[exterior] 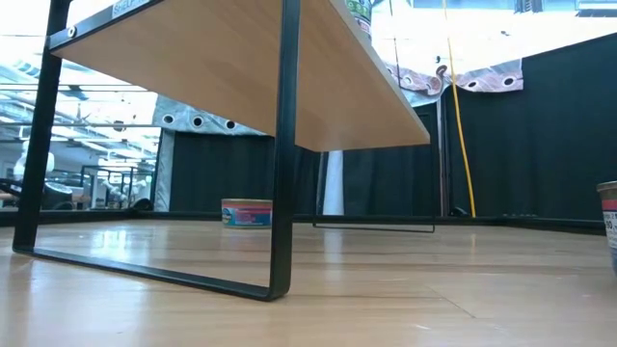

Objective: Stack canned seafood by type on shelf
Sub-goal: Stack the green tuna can on top of the other green tuna can

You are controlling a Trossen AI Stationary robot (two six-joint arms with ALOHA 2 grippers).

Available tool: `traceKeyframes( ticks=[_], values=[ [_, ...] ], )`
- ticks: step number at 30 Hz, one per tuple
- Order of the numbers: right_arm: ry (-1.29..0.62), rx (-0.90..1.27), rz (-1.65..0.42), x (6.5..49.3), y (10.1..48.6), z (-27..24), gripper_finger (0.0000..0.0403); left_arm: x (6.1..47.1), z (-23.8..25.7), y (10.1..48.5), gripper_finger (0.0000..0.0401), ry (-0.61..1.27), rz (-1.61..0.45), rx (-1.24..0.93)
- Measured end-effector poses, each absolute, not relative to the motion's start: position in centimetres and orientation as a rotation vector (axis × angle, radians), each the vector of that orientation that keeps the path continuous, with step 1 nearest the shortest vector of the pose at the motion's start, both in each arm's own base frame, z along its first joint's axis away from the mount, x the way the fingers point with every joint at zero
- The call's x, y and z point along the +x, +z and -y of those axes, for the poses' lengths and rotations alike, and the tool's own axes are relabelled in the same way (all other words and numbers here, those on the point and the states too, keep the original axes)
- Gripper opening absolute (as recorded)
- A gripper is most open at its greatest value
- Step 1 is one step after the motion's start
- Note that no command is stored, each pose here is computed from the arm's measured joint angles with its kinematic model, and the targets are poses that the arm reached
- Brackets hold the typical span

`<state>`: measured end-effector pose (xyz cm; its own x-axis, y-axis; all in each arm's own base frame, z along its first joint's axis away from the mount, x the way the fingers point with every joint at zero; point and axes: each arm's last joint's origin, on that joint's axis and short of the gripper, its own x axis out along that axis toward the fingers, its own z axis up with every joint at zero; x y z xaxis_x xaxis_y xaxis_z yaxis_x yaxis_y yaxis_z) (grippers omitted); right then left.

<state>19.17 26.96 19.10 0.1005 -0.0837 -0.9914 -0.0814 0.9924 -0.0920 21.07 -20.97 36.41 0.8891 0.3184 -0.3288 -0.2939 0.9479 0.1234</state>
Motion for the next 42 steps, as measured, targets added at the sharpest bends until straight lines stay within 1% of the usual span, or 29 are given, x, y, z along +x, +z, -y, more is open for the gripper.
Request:
traceKeyframes(
  ticks=[5,14,23,28,37,40,42],
  values=[
    [-0.025,-0.119,-1.476,18.8,17.4,-26.4,0.0001,21.1,20.9,36.4,0.0301,0.320,-0.354,0.076],
    [-0.022,-0.115,-1.476,19.3,17.5,-26.0,0.0000,21.1,20.9,36.4,0.0301,0.320,-0.354,0.078],
    [0.033,-0.074,-1.476,21.0,16.6,-24.6,0.0000,21.1,20.9,36.4,0.0301,0.321,-0.355,0.080],
    [0.052,-0.091,-1.504,21.8,15.6,-23.6,0.0000,21.1,20.9,36.4,0.0301,0.317,-0.358,0.096],
    [0.083,-0.101,-1.510,23.5,15.9,-21.9,0.0000,21.0,20.9,36.4,0.0301,0.317,-0.359,0.101],
    [0.048,-0.005,-1.509,23.4,17.2,-21.6,0.0000,21.0,21.0,36.4,0.0301,0.311,-0.361,0.102],
    [-0.041,0.110,-1.499,23.0,18.8,-21.6,0.0000,20.9,21.1,36.4,0.0301,0.306,-0.362,0.105]
  ],
)
